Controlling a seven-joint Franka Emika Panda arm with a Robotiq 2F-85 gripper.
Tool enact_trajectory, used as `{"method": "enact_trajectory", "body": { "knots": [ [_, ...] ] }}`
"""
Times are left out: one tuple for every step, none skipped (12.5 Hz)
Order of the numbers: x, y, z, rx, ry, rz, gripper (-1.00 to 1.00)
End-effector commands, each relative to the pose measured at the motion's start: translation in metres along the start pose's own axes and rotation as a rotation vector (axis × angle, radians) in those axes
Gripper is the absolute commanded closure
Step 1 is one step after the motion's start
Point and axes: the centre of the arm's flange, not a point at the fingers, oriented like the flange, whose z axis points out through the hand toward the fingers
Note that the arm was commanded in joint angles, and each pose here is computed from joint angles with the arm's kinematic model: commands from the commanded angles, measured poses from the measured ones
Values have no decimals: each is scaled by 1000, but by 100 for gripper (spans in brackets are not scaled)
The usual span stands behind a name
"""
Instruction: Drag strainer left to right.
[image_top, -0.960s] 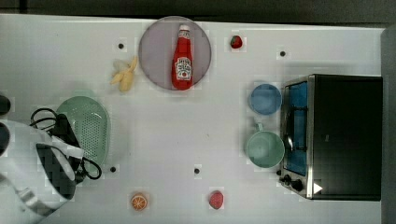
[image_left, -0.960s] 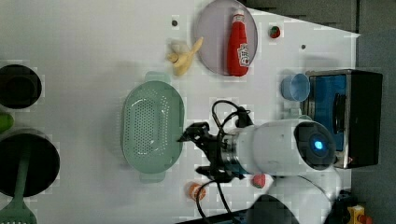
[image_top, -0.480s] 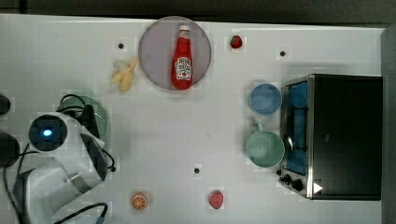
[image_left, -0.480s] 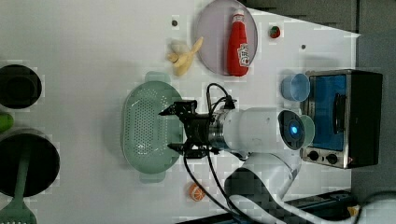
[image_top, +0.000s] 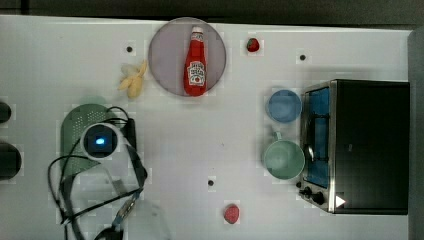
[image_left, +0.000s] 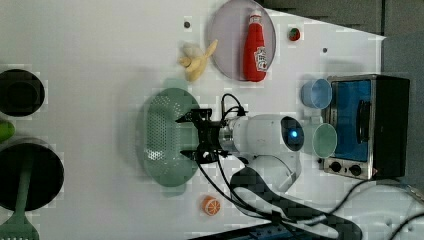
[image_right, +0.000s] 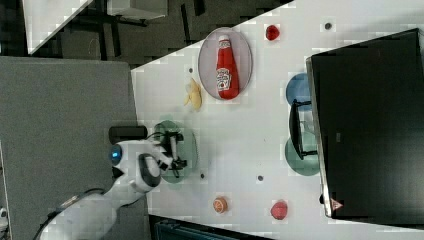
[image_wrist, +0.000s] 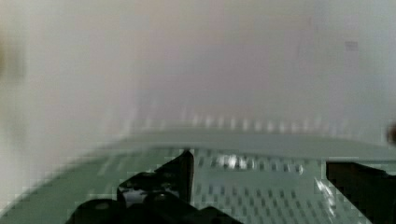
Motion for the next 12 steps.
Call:
{"method": "enact_trajectory", "body": {
  "knots": [
    [-14, -7, -9, 46, 11, 13, -100],
    [-10, -6, -7, 40, 21, 16, -100],
    [-4, -8, -7, 46, 27, 25, -100],
    [3, -11, -8, 48, 34, 36, -100],
    [11, -14, -8, 51, 41, 49, -100],
    [20, -16, -9, 52, 50, 59, -100],
    [28, -18, -11, 57, 58, 67, -100],
    [38, -20, -12, 61, 67, 81, -100],
    [46, -24, -14, 66, 74, 94, -100],
    [54, -26, -17, 72, 81, 107, -100],
    [62, -29, -19, 76, 88, 120, -100],
    [70, -31, -22, 82, 95, 130, -100]
  ]
}}
